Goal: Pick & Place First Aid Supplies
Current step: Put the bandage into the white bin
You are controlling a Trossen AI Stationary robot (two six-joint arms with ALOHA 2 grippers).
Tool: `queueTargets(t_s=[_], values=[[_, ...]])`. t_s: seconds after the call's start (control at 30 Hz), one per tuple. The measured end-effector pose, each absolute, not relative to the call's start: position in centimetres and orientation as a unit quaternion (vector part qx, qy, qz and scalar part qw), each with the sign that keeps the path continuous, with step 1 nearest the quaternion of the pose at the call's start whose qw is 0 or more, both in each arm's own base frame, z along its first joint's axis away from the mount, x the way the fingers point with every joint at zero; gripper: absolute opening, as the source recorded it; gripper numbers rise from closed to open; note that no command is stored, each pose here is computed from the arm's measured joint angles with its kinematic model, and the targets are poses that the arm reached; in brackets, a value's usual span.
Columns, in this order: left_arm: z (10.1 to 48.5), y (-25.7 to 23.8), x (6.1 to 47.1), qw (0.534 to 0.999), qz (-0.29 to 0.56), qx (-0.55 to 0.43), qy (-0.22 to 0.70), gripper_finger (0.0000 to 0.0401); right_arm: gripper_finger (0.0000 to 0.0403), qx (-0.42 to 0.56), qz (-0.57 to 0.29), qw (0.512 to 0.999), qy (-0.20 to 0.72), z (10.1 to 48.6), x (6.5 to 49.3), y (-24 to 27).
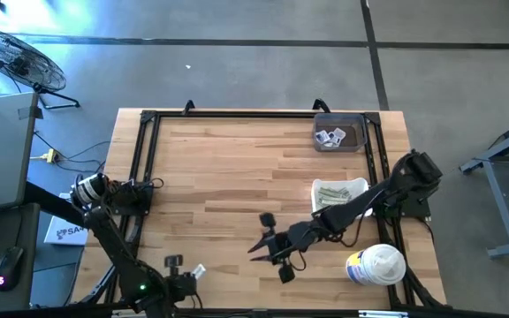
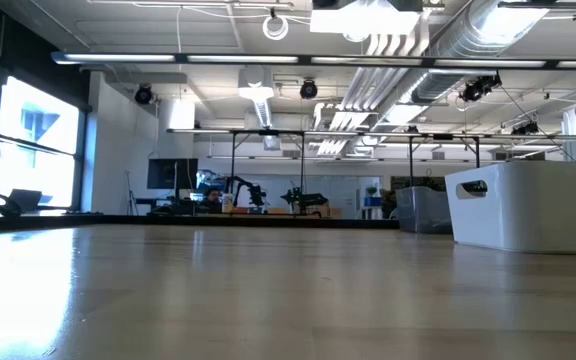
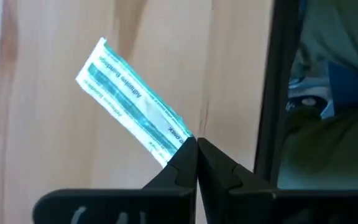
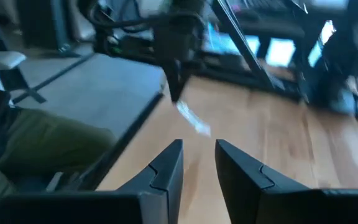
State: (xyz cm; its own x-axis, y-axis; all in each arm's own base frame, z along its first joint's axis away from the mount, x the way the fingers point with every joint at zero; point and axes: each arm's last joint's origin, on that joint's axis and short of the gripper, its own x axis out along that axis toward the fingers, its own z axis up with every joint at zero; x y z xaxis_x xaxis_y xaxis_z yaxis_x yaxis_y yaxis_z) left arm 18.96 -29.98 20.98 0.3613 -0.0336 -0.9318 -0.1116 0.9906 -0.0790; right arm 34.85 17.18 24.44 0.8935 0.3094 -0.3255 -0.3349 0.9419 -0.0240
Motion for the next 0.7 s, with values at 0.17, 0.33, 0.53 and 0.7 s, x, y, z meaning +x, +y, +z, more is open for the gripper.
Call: queueTargets(t_s=[0.17, 0.33, 0.53, 0.7], values=[[22.0, -29.4, 21.0, 0.833, 0.013, -0.065, 0.549, 0.0000, 0.0097, -0.094, 0.221, 0.966, 0.093, 22.5, 36.7, 19.0], [22.1, -28.1, 23.4, 0.835, -0.012, -0.049, 0.548, 0.0000, 0.0139, -0.145, 0.234, 0.956, 0.103, 21.5, 38.6, 21.0], [22.4, -26.6, 26.2, 0.857, -0.045, -0.012, 0.514, 0.0000, 0.0185, -0.174, 0.215, 0.948, 0.155, 19.6, 40.1, 21.7], [22.6, -25.6, 27.6, 0.864, -0.049, 0.000, 0.501, 0.0000, 0.0188, -0.203, 0.175, 0.946, 0.181, 18.6, 39.9, 21.1]])
